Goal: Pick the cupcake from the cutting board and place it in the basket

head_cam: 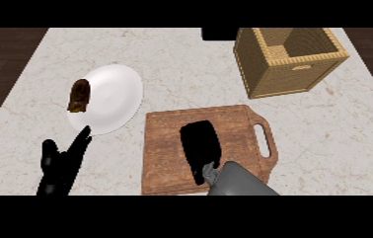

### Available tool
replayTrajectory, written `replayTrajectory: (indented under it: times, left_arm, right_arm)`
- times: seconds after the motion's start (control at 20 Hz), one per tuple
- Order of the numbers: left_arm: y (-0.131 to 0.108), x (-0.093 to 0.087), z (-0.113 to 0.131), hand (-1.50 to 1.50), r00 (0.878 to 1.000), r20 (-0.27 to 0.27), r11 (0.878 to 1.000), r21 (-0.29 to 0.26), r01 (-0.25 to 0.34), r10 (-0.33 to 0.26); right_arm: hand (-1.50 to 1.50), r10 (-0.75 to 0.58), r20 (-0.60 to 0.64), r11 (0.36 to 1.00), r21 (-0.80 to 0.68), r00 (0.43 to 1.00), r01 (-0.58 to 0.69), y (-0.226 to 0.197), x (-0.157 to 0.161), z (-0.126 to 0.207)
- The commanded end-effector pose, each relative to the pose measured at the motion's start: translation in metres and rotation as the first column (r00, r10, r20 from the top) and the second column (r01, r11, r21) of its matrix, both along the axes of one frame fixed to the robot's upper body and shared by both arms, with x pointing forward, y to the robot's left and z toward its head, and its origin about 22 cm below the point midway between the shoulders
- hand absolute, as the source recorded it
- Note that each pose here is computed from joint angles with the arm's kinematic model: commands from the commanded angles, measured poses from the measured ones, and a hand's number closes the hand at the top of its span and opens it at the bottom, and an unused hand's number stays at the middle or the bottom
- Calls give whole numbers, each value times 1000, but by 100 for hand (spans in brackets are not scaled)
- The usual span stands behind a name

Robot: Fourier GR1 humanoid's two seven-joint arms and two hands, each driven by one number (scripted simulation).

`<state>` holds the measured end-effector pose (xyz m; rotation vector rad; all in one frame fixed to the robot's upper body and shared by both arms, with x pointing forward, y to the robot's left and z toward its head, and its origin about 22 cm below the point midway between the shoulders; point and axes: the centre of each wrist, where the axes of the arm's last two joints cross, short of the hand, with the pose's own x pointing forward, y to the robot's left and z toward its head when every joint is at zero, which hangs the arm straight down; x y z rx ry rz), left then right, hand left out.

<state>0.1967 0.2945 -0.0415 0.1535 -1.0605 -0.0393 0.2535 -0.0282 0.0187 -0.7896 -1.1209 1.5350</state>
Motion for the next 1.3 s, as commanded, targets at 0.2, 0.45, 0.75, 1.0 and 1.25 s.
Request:
replayTrajectory:
  times: [0.2,0.45,0.75,1.0,1.25]
  left_arm:
    - [-6,-4,-13,0,999,-51,1000,-3,-15,14]
    - [4,-4,-6,0,999,-49,1000,2,-17,17]
    - [-1,-6,-6,0,999,-47,1000,-1,-18,18]
    - [10,-6,-11,0,998,-62,1000,-14,-19,19]
    - [7,0,-6,0,998,-54,1000,-6,-8,8]
  right_arm:
    - [150,-126,107,952,293,986,90,5,-18,33]
    - [150,-284,176,632,774,943,46,-12,-30,105]
    - [150,-414,224,537,843,883,38,-32,-28,181]
    - [150,-524,254,549,831,813,94,-45,-7,234]
    - [150,-600,267,522,845,754,116,-109,13,258]
